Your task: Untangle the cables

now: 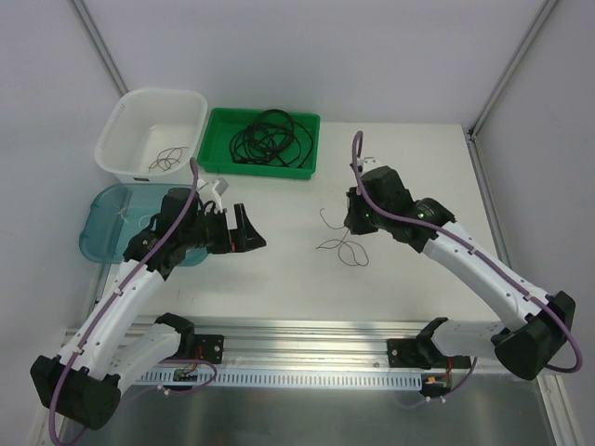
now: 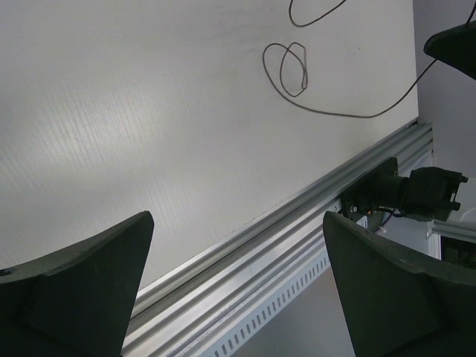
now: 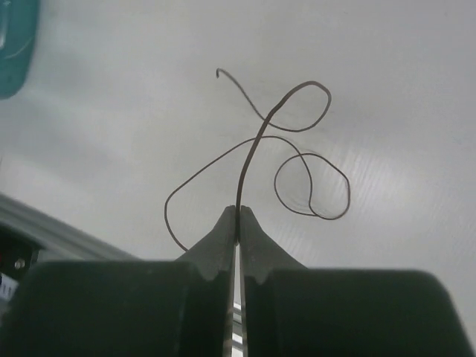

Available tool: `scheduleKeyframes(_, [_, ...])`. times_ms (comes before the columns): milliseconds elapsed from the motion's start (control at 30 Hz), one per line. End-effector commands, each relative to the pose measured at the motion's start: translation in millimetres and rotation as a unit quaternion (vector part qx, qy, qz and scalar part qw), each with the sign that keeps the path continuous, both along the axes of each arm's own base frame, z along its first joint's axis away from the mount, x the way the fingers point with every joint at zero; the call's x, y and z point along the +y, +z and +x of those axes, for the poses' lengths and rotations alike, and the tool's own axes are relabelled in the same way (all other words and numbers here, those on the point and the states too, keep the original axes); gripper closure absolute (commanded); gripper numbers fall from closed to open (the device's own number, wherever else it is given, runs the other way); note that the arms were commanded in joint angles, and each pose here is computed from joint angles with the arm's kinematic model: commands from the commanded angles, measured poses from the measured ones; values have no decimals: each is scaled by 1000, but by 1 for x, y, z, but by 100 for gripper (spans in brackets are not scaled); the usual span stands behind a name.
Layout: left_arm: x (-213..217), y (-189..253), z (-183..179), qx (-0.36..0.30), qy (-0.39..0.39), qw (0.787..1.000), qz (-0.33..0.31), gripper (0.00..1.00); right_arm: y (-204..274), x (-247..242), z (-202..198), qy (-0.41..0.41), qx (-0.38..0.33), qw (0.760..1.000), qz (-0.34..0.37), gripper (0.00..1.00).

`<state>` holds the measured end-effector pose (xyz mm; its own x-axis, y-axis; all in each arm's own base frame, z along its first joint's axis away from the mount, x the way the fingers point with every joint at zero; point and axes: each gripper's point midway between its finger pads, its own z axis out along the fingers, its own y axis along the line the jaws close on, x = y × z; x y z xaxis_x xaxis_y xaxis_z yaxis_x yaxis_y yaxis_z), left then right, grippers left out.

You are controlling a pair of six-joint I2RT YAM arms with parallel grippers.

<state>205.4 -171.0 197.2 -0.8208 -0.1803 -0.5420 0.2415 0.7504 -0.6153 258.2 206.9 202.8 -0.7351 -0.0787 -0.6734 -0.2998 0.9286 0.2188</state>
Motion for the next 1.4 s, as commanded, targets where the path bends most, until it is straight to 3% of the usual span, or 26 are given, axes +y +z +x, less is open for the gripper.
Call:
scheduleKeyframes(0, [-11, 25, -1, -21, -14, 1000, -18, 1, 30, 27, -21, 95, -28, 995, -1, 99])
scheduleKeyframes(167, [-24, 30, -9, -27, -43, 999, -19, 1, 49, 55, -36, 153, -51, 987, 18, 99])
scheduleKeyframes(467, [-64, 40, -20, -100, -133, 986, 1, 1, 59, 74, -46, 159, -38, 984, 66, 99])
scheduleKeyframes(700, [-98, 31, -16, -206, -176, 960, 66, 1, 68, 85, -56, 167, -26, 980, 101, 99])
scheduleKeyframes(1033, [-139, 2, -22, -250, -234, 933, 113, 5, 83, 86, -64, 167, -31, 976, 133, 99])
scheduleKeyframes(1133, [-145, -7, -27, -244, -239, 933, 117, 19, 84, 83, -64, 162, -33, 977, 136, 99])
scheduleKeyframes(1233, [-147, -16, -32, -228, -242, 936, 117, 42, 84, 77, -61, 145, -43, 980, 132, 99])
scheduleKeyframes(1267, [-146, -21, -35, -222, -243, 937, 119, 53, 84, 74, -60, 138, -44, 981, 129, 99])
scheduleKeyframes(1300, [-145, -22, -36, -216, -240, 939, 117, 74, 84, 70, -59, 133, -49, 982, 125, 99])
scheduleKeyframes(1367, [-141, -19, -34, -218, -224, 943, 116, 91, 78, 55, -49, 98, -57, 988, 101, 99])
